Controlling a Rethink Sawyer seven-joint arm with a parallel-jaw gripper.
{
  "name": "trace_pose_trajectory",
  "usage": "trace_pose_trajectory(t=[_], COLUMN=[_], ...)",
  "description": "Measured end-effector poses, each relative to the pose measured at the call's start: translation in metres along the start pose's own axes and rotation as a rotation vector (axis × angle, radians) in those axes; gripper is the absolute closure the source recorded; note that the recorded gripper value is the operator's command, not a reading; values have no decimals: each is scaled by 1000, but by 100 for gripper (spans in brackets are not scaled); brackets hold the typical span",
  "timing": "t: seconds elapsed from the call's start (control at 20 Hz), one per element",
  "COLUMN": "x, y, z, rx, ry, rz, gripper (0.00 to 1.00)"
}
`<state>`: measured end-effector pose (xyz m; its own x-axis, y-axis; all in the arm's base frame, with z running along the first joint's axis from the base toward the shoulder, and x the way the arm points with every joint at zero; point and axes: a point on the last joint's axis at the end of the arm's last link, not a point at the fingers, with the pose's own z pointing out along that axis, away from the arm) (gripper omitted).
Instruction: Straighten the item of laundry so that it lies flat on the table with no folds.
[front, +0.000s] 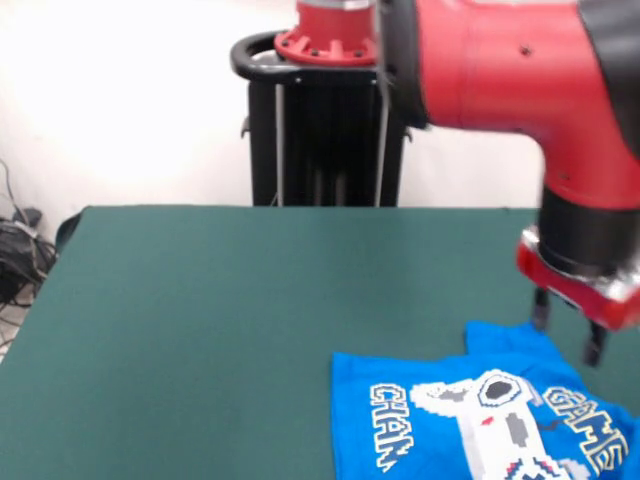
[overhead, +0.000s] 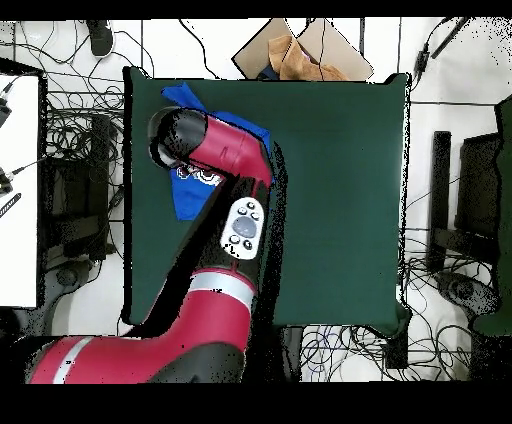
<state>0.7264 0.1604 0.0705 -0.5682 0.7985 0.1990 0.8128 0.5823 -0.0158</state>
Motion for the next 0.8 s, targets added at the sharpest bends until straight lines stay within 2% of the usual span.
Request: trace_pose_trajectory(t=[0.15, 0.2, 0.25, 0.35, 0.6, 0.65, 0.8], x=[-24, -46, -55, -72, -127, -146, -168], y=[-17, -28, -32, -39, -60, -67, -73], z=[-27, -45, -51, -60, -76, -73, -61], rx=[53, 81, 89, 100, 130, 133, 114], ry=[47, 41, 30, -3, -133, -186, -247], rz=[8, 15, 18, 20, 20, 17, 19], gripper=[0, 0, 0, 0, 0, 0, 0])
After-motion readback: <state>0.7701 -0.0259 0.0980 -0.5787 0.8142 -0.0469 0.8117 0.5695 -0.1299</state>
